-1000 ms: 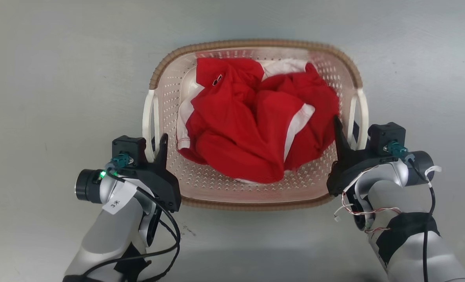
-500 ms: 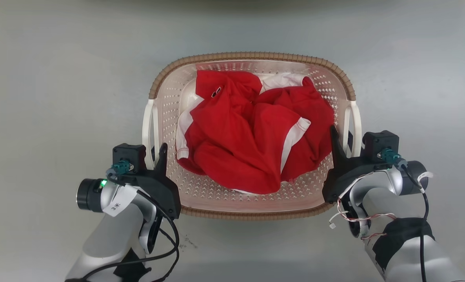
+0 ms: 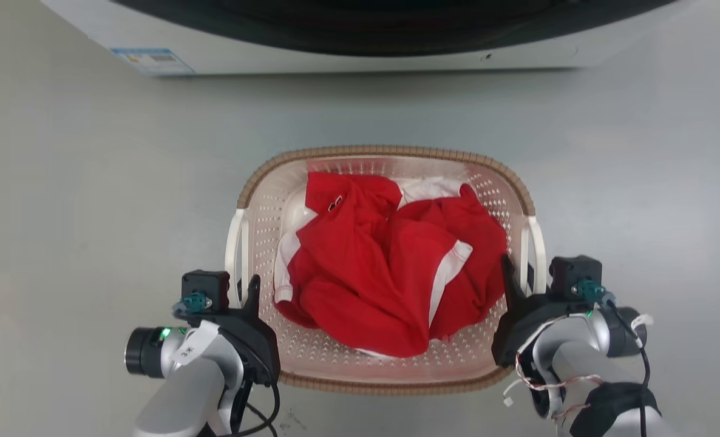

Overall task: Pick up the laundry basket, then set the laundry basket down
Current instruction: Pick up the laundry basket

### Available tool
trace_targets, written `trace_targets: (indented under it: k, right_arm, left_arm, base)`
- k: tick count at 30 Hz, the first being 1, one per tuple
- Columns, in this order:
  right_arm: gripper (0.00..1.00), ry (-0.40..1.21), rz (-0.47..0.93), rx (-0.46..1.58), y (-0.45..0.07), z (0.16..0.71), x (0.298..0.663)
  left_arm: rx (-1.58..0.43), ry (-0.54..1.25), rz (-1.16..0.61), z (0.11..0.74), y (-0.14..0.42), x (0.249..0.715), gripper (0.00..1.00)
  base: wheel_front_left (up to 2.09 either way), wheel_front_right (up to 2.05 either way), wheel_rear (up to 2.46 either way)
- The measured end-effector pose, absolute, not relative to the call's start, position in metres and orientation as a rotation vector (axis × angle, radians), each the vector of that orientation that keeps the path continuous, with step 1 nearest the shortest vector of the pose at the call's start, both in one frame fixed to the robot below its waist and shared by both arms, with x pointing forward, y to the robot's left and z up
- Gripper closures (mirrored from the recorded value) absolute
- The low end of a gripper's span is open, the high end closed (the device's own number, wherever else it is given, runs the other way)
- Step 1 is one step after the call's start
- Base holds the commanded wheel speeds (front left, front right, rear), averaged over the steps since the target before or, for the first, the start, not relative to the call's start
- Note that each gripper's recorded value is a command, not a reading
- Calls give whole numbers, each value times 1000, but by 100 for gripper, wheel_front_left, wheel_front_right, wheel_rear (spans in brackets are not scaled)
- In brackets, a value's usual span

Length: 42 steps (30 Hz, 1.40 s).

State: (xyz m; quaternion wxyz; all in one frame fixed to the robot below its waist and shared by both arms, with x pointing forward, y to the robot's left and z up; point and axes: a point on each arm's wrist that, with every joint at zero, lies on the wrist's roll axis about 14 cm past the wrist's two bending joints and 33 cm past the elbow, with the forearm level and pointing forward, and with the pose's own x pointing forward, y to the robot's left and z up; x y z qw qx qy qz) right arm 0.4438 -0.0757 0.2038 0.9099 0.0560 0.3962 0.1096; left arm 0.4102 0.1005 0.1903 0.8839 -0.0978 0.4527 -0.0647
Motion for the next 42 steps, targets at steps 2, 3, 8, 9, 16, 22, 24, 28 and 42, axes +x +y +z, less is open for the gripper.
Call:
trace_targets:
  k: [2,3,8,9,16,22,24,28,42]
  right_arm:
    - [100,825,224,123,-75,210,438]
    - [100,831,225,125,-75,213,435]
    - [100,869,241,138,-70,227,417]
    - [100,876,245,140,-69,230,414]
    - [100,917,251,142,-68,250,393]
    - [100,965,250,140,-71,260,366]
    - [100,974,249,144,-71,265,358]
    - [100,998,243,160,-71,271,341]
    - [100,1041,244,168,-71,288,284]
  left_arm:
    - [-198,936,-139,197,100,408,100]
    - [-196,933,-142,201,100,406,100]
    - [-195,945,-143,215,102,395,100]
    - [-195,951,-142,217,102,392,100]
    - [-207,969,-142,235,101,375,100]
    - [-196,1000,-167,247,98,351,100]
    - [-197,1008,-170,250,97,343,100]
    - [-207,1024,-169,257,96,325,100]
    - [-214,1045,-180,275,94,272,100]
  base:
    - [0,0,0]
    - [0,0,0]
    - [0,0,0]
    - [0,0,0]
    - [0,0,0]
    - [0,0,0]
    - [0,0,0]
    - [0,0,0]
    - [0,0,0]
